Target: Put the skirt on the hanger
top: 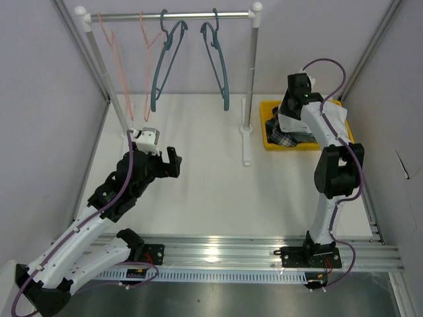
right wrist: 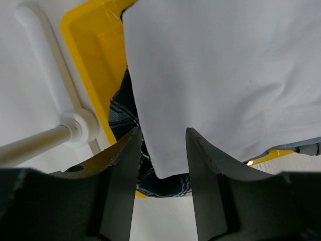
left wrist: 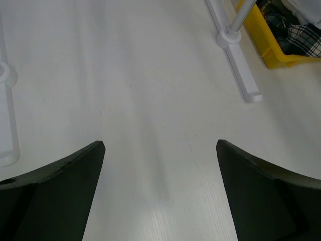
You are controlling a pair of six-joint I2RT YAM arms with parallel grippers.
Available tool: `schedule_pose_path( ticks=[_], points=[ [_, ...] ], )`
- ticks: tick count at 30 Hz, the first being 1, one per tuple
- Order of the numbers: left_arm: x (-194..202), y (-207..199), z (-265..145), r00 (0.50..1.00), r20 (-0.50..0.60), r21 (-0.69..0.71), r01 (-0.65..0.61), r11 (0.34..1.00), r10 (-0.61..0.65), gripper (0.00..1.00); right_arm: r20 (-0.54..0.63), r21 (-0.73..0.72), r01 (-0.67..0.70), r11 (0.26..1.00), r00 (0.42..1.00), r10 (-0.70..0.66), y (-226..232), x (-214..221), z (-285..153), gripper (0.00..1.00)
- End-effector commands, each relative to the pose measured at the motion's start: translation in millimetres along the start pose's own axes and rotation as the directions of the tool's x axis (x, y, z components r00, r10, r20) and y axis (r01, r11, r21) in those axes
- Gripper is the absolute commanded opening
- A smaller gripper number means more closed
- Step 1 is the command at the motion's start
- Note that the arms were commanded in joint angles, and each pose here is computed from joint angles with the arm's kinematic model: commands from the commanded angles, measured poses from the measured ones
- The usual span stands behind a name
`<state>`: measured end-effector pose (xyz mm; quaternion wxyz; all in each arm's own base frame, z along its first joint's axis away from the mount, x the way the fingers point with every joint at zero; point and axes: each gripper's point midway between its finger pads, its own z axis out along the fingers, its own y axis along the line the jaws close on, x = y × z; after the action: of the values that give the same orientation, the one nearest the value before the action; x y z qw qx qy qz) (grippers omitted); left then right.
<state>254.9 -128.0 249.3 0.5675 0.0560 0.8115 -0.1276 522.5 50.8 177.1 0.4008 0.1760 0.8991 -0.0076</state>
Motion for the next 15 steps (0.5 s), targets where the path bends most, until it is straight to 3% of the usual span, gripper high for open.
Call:
schedule_pose_path(
  ticks=[1,15],
  points=[
    [-12.8,-5.5,-2.8,0.999,0.041,0.026,0.026,0.999,-0.027,0.99,-0.01,0.03,0.083,0.996,0.996,-0.083,4.6,1.0,-11.4,0.46],
    [-9.8,-6.5,-1.2,0.999,0.025,0.028,0.019,0.999,-0.02,0.99,-0.077,0.245,0.296,0.923,0.955,-0.286,-3.1,43.7,7.6,0.52]
  ],
)
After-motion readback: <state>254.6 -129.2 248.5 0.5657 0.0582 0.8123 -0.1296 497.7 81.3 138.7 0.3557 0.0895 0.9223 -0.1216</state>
